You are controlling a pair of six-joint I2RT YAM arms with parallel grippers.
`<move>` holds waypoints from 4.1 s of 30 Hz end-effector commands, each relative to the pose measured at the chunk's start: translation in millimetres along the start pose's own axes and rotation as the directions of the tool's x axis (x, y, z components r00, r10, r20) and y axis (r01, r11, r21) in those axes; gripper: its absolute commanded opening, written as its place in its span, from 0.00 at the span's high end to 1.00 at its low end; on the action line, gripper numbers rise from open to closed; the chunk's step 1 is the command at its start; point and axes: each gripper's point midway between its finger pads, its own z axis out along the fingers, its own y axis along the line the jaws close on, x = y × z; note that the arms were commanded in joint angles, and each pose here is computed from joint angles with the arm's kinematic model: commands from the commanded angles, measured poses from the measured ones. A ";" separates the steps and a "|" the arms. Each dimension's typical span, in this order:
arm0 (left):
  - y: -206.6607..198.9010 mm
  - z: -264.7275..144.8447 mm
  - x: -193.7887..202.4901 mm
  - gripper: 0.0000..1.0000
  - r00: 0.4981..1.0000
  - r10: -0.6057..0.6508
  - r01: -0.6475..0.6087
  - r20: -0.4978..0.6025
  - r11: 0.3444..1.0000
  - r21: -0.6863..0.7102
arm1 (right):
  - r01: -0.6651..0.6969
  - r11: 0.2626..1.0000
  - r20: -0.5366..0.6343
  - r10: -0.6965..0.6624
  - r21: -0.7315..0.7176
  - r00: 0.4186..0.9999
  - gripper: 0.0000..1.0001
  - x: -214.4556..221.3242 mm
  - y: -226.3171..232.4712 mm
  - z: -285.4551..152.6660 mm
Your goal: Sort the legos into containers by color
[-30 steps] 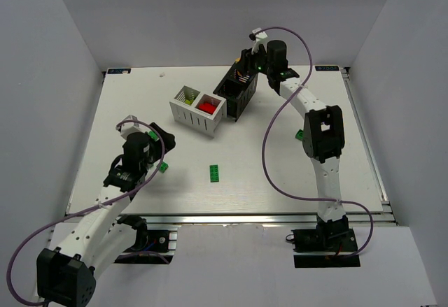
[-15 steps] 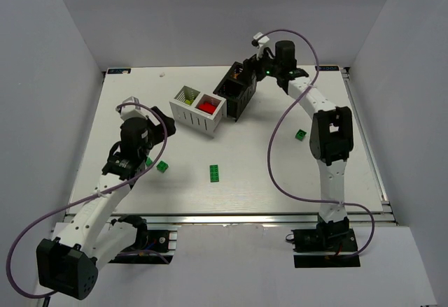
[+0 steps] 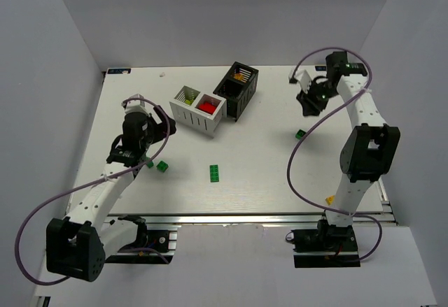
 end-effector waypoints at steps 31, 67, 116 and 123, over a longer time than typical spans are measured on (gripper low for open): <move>-9.5 25.3 20.5 0.02 0.997 -0.026 0.035 -0.066 0.988 0.148 | -0.187 0.899 -0.683 -0.151 -0.395 0.715 0.16 194.6 221.2 -33.0; -33.1 -38.6 38.4 0.02 0.964 -0.167 0.220 -0.208 0.939 0.264 | 0.436 0.812 -0.563 -0.584 -0.388 0.586 0.11 218.4 200.9 -37.5; -10.0 -103.9 40.4 0.02 0.960 -0.230 0.257 -0.158 0.951 0.175 | 0.426 0.830 -0.398 -0.549 -0.359 0.735 0.29 201.1 219.9 36.0; -7.3 -115.4 35.7 0.02 0.965 -0.239 0.256 -0.108 0.948 0.189 | 0.421 0.870 -0.376 -0.492 -0.258 0.786 0.65 165.5 191.1 45.8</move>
